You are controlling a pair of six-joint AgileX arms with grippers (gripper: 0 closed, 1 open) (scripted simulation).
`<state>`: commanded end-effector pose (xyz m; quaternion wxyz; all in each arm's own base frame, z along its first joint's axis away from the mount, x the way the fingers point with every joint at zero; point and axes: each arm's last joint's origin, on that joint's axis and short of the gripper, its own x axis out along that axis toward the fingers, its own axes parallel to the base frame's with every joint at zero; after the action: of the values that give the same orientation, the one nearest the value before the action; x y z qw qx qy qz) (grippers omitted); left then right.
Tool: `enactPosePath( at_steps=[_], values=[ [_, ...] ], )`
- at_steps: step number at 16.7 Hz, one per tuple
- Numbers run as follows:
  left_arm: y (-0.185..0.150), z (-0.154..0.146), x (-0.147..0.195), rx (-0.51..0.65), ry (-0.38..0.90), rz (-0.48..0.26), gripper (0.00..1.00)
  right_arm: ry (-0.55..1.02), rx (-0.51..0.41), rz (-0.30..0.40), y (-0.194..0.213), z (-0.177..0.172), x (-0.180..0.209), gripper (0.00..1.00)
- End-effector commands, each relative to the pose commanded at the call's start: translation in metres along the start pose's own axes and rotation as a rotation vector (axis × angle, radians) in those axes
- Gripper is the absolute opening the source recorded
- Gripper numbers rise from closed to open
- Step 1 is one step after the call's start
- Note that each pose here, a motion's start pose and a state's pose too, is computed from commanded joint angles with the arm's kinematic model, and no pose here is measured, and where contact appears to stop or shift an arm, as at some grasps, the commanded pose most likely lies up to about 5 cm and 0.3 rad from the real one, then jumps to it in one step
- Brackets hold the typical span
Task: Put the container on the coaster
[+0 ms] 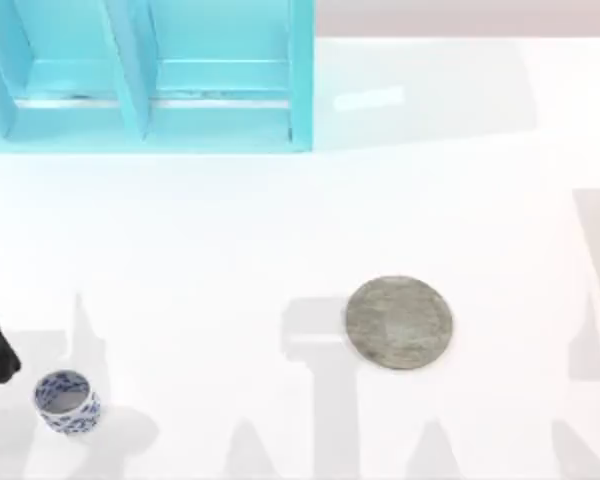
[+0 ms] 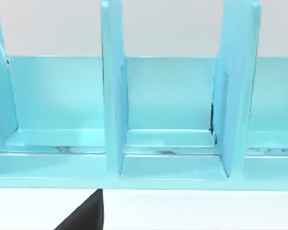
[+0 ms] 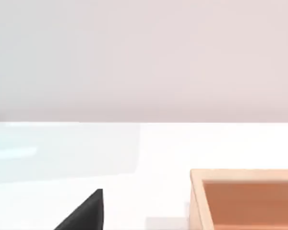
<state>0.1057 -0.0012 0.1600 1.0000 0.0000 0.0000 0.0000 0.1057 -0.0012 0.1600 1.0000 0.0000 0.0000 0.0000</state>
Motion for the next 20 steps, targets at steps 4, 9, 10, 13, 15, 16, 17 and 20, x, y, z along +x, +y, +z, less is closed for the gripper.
enactPosePath(
  at_steps=[4,9,10,13,15,16,17,20],
  values=[
    [-0.001,0.005,0.000,0.035,0.035,-0.016,1.00,0.000,0.000,0.000,0.000,0.000,0.000,1.00],
    [-0.010,0.039,0.008,0.311,0.313,-0.143,1.00,0.000,0.000,0.000,0.000,0.000,0.000,1.00],
    [-0.013,0.045,0.012,0.395,0.403,-0.193,1.00,0.000,0.000,0.000,0.000,0.000,0.000,1.00],
    [-0.024,0.058,0.033,0.667,0.697,-0.411,1.00,0.000,0.000,0.000,0.000,0.000,0.000,1.00],
    [-0.033,0.064,0.048,0.839,0.877,-0.597,1.00,0.000,0.000,0.000,0.000,0.000,0.000,1.00],
    [-0.039,0.066,0.056,0.915,0.953,-0.694,1.00,0.000,0.000,0.000,0.000,0.000,0.000,1.00],
    [-0.044,0.067,0.064,0.982,1.019,-0.790,1.00,0.000,0.000,0.000,0.000,0.000,0.000,1.00],
    [-0.059,0.072,0.084,1.131,1.146,-1.038,1.00,0.000,0.000,0.000,0.000,0.000,0.000,1.00]
  ],
)
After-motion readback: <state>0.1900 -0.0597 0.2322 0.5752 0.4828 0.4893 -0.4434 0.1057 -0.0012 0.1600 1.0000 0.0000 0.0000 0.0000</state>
